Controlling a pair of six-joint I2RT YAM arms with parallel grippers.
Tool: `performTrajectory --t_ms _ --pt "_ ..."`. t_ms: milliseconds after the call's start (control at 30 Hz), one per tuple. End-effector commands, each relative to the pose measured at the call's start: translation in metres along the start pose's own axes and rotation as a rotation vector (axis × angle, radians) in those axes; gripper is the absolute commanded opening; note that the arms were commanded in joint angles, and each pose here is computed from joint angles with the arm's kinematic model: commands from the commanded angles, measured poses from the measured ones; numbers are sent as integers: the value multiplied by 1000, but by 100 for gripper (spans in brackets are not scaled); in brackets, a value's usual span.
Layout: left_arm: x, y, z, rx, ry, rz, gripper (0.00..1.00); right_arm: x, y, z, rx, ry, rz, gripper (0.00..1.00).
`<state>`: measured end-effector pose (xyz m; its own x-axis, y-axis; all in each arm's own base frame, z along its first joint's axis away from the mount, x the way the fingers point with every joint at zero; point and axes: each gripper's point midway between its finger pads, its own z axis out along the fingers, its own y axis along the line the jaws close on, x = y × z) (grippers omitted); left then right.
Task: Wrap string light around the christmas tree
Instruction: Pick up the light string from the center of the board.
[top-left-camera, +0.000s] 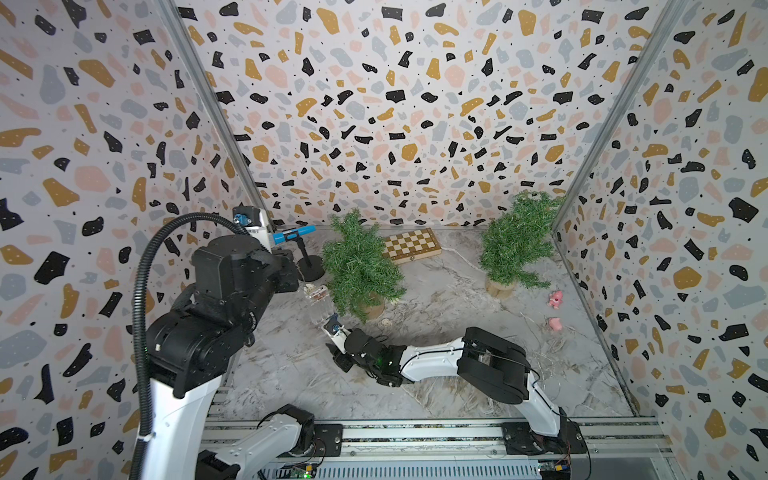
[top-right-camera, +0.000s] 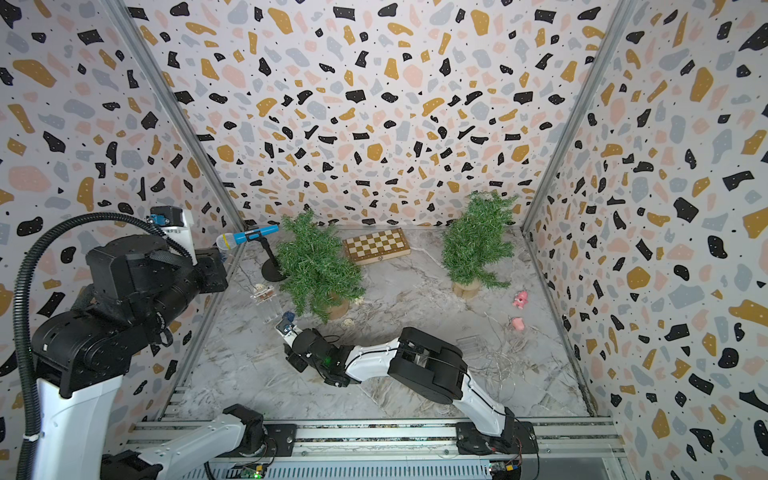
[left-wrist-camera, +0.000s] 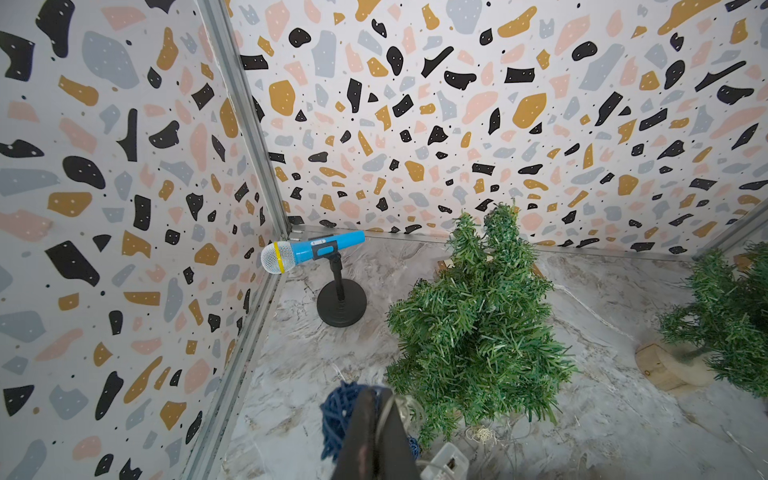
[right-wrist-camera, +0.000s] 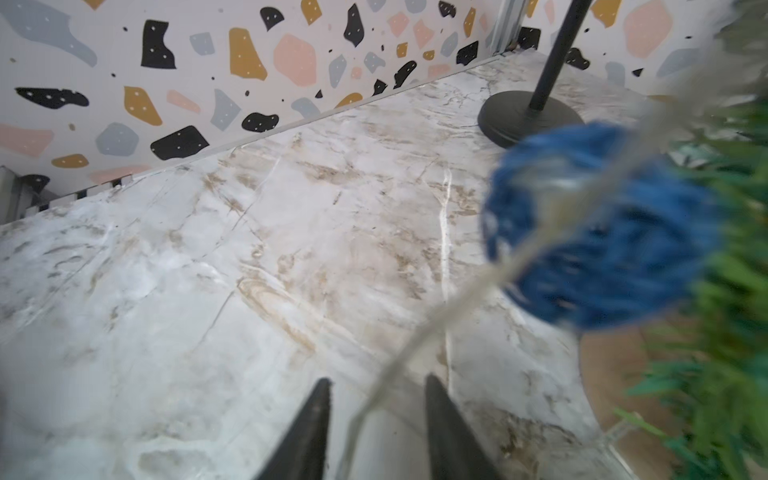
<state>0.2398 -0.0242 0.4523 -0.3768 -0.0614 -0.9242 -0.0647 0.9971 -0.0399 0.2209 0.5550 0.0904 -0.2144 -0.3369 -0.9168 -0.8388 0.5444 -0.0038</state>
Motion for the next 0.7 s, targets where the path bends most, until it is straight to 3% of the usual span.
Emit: performTrajectory --t_ms 0,67,267,467,667 --pt "2 0 6 -8 -14 15 0 -31 -30 -33 71 -59 48 7" --pt "10 0 12 -14 1 23 0 -29 -37 -52 80 -57 55 0" --pt "32 19 19 -111 25 26 0 -22 -65 -114 150 -54 125 0" --pt "61 34 18 -157 85 -22 0 -31 -93 -177 230 -71 74 0" --pt "118 21 27 -63 192 -110 0 -68 -129 -235 330 -150 53 0"
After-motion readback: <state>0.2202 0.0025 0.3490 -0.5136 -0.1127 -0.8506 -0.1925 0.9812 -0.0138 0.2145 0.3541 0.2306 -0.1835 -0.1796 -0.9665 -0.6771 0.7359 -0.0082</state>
